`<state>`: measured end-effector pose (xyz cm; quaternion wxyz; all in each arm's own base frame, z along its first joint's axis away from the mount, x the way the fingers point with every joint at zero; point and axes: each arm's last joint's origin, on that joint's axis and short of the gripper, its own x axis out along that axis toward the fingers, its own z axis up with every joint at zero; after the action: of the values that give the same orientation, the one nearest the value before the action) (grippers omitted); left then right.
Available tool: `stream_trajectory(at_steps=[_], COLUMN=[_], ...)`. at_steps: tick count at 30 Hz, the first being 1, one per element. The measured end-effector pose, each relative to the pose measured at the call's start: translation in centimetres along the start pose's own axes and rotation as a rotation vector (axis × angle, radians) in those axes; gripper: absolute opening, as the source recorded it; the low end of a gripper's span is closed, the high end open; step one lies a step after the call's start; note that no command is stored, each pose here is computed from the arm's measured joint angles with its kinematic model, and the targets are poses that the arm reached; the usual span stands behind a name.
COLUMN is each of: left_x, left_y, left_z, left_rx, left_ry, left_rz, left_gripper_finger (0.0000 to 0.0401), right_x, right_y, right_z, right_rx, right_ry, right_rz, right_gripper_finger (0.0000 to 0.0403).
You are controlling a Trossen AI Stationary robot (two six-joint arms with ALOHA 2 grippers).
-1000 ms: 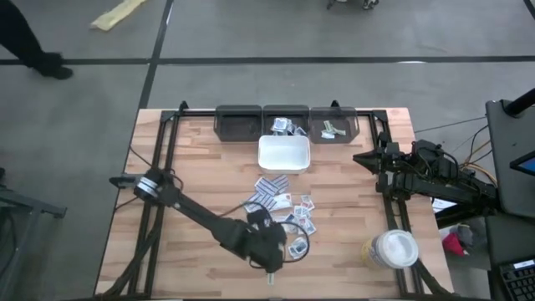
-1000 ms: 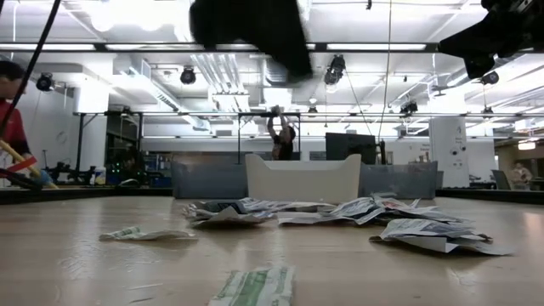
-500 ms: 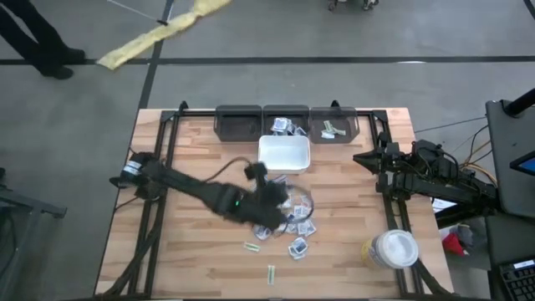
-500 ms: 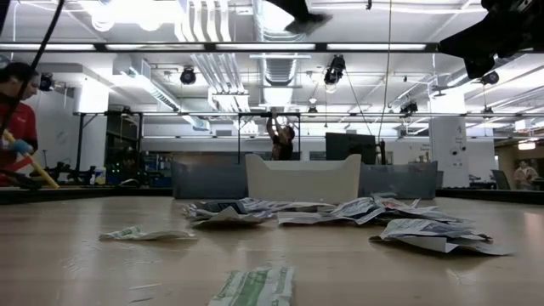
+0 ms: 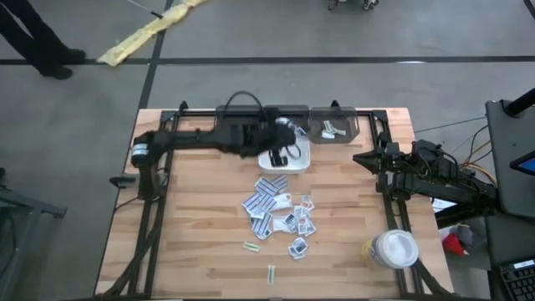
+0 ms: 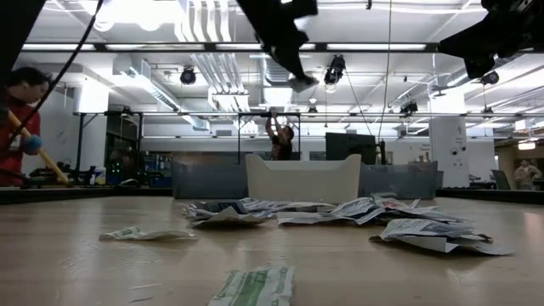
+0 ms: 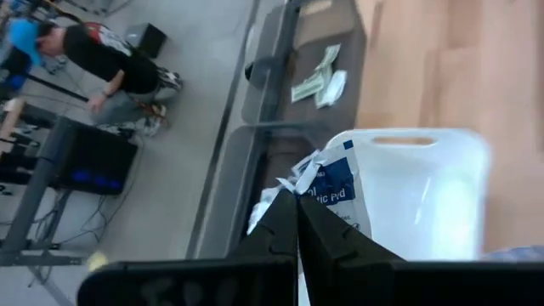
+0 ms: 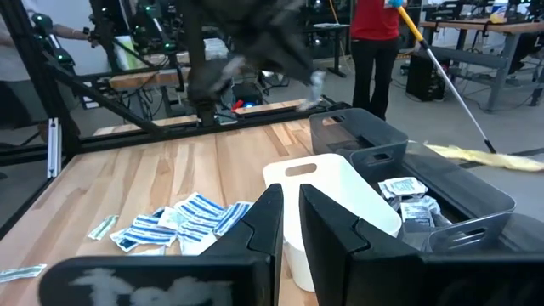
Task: Pick & Place First Aid Supplies
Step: Put the blue alcohol pad into the middle gray bin
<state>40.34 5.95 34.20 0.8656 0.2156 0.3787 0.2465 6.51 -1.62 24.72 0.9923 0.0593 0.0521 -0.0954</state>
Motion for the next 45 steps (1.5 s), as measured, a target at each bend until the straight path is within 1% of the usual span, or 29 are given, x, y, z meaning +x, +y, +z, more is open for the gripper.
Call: stream_trajectory(at_steps=[4, 7, 10, 14, 17, 20, 23, 31, 36, 41, 45], left_x=[2.2, 3.6, 5.0, 6.6, 8.0, 9.6, 11.2, 15.8, 18.7, 20.2, 20.7], left_y=[2.8, 4.4, 5.5, 6.3, 6.5, 6.6, 6.9, 8.3, 8.3, 8.0, 7.5], left_z=[-1.0, -1.7, -2.4, -3.1, -3.6, -4.1, -4.5, -6.1, -7.0, -7.3, -7.7], left_rx=[0.019, 0.044, 0.072, 0.149, 0.200, 0.248, 0.264, 0.250, 0.248, 0.252, 0.256], left_ry=[0.000, -0.015, -0.029, -0.030, -0.014, -0.016, -0.018, -0.008, 0.020, 0.045, 0.068], left_rz=[-0.044, -0.082, -0.105, -0.108, -0.126, -0.173, -0.198, -0.259, -0.297, -0.324, -0.353], left_gripper_finger=[0.0000, 0.0000, 0.0000, 0.0000, 0.0000, 0.0000, 0.0000, 0.0000, 0.0000, 0.0000, 0.0000], right_x=[0.0, 0.0, 0.0, 0.0, 0.0, 0.0, 0.0, 0.0, 0.0, 0.0, 0.0], right_y=[0.0, 0.0, 0.0, 0.0, 0.0, 0.0, 0.0, 0.0, 0.0, 0.0, 0.0], right_z=[0.0, 0.0, 0.0, 0.0, 0.0, 0.0, 0.0, 0.0, 0.0, 0.0, 0.0], right_rx=[0.000, 0.000, 0.000, 0.000, -0.001, -0.001, -0.001, 0.000, 0.000, 0.000, 0.000], right_ry=[0.000, 0.000, 0.000, 0.000, 0.000, 0.000, 0.000, 0.000, 0.000, 0.000, 0.000], right_rz=[0.000, 0.000, 0.000, 0.000, 0.000, 0.000, 0.000, 0.000, 0.000, 0.000, 0.000], right_gripper_finger=[0.0038, 0.0038, 0.0038, 0.0038, 0.0038, 0.0038, 0.0038, 0.0038, 0.0038, 0.0038, 0.0038])
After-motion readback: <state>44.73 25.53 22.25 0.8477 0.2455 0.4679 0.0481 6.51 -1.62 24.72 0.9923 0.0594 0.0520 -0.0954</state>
